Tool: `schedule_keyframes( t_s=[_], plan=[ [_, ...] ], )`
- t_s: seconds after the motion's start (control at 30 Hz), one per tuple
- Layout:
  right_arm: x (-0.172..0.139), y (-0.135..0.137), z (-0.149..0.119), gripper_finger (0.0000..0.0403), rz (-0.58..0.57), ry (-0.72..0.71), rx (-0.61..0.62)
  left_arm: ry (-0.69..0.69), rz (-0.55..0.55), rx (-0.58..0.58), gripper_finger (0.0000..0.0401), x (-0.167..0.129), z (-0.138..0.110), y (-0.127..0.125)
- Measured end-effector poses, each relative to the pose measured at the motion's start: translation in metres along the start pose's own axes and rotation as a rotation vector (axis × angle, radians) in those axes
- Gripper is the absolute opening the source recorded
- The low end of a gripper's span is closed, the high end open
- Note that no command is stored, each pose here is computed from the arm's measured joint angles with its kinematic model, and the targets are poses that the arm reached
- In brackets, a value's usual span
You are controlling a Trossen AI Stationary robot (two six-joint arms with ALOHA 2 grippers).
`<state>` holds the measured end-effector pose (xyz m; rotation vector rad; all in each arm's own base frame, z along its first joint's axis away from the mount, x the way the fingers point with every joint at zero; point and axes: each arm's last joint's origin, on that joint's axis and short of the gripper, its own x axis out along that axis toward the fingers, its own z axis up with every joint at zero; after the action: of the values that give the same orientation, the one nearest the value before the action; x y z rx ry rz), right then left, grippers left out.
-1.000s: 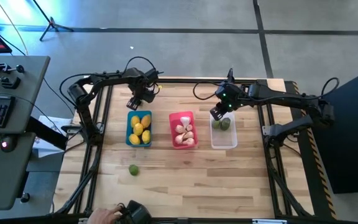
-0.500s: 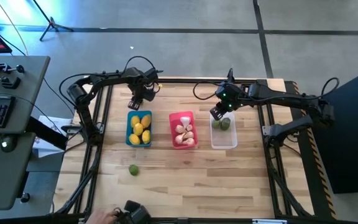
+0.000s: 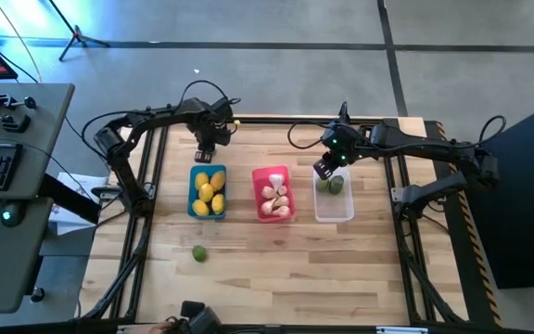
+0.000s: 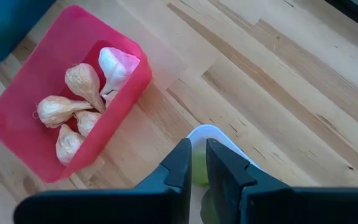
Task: Sort produce into baskets
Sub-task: Put the top green lime into the white bin
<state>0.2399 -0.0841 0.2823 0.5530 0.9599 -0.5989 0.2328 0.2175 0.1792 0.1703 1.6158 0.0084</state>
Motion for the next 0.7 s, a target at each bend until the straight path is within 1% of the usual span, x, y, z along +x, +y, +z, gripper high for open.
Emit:
schedule_keyframes(
  t_s=[0.13,0.27,0.4,0.53,0.7],
  plan=[
    [0.000,0.000,0.000,0.0039,0.009,0.004,-0.001,-0.085,-0.052,-0.057,0.0035,-0.007,0.001,-0.003],
    [-0.001,0.002,-0.001,0.0039,0.015,0.002,-0.004,-0.212,-0.144,-0.148,0.0021,-0.017,0.002,-0.007],
    [-0.006,0.001,0.001,0.0039,0.021,-0.039,0.000,-0.312,-0.224,-0.220,0.0014,-0.025,0.004,-0.011],
    [-0.016,-0.001,0.001,0.0039,0.009,-0.096,0.007,-0.345,-0.213,-0.254,0.0013,-0.029,0.010,-0.012],
    [-0.026,-0.004,0.000,0.0039,0.020,-0.130,0.020,-0.360,-0.213,-0.283,0.0013,-0.031,0.018,-0.017]
  ],
)
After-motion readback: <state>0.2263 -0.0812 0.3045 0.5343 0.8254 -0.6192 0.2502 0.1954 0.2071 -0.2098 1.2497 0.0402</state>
